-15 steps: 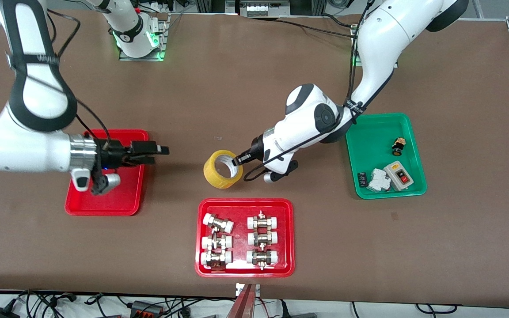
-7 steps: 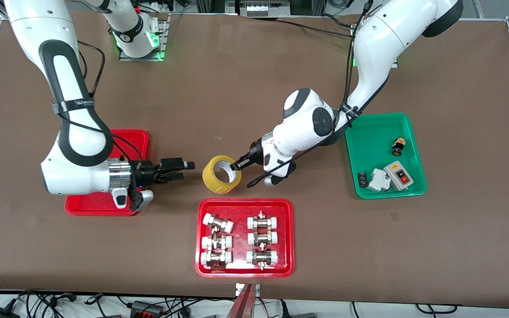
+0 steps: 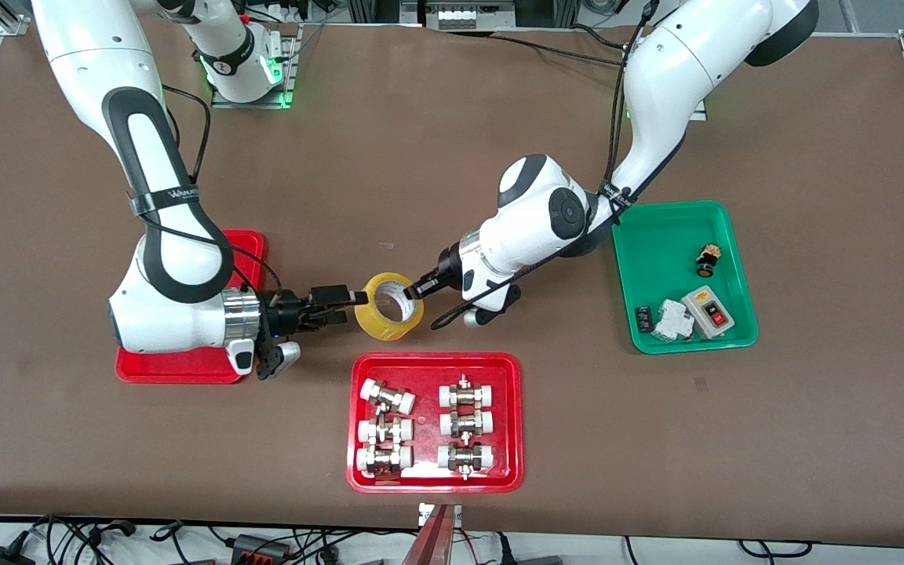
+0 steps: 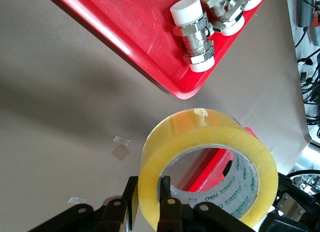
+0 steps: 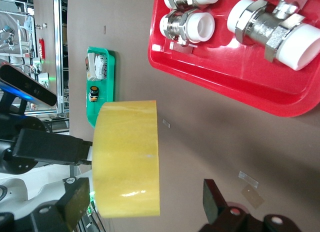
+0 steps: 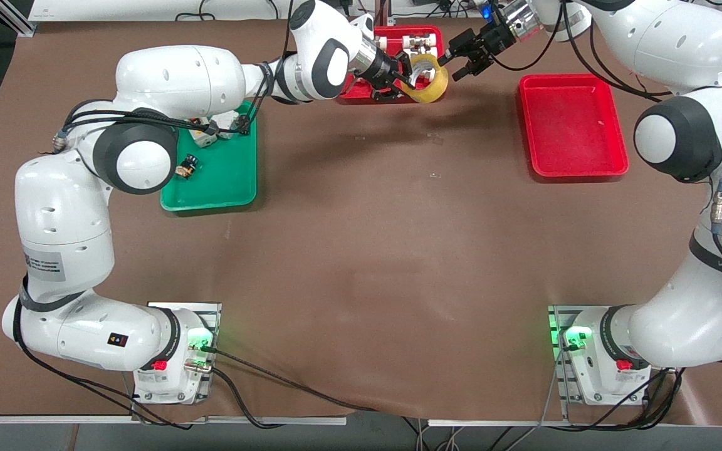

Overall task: Left arm passes tape to right arm into tray
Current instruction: 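Close the right gripper on the tape roll held by the left gripper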

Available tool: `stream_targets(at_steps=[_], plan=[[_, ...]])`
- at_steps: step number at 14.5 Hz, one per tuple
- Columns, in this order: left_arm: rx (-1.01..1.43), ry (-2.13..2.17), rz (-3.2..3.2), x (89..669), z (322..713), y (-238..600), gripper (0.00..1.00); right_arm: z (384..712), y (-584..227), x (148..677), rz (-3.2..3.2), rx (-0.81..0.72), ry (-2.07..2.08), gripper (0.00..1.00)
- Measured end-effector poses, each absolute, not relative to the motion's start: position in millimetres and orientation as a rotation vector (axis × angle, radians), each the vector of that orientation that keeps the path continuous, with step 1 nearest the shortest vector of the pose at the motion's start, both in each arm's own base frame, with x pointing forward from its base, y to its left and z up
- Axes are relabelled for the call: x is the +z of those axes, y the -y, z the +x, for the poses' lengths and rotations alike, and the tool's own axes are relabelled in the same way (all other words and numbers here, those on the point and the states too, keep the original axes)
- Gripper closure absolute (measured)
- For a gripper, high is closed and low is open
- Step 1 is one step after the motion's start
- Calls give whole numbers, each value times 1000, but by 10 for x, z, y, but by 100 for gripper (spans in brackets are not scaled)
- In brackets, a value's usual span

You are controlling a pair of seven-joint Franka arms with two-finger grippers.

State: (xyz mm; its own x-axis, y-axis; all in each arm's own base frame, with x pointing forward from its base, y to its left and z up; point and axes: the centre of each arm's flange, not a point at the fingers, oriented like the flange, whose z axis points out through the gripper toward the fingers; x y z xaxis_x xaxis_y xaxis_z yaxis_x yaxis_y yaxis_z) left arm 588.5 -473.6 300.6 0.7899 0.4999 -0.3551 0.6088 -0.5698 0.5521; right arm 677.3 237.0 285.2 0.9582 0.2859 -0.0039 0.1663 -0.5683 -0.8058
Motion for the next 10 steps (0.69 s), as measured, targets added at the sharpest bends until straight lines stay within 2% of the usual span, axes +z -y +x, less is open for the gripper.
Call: stream_targets(at_steps=[10], plan=[[-210,-819,2294,2987,5892,4736,79,6771,-2428,2878,-2183,152,345,1]])
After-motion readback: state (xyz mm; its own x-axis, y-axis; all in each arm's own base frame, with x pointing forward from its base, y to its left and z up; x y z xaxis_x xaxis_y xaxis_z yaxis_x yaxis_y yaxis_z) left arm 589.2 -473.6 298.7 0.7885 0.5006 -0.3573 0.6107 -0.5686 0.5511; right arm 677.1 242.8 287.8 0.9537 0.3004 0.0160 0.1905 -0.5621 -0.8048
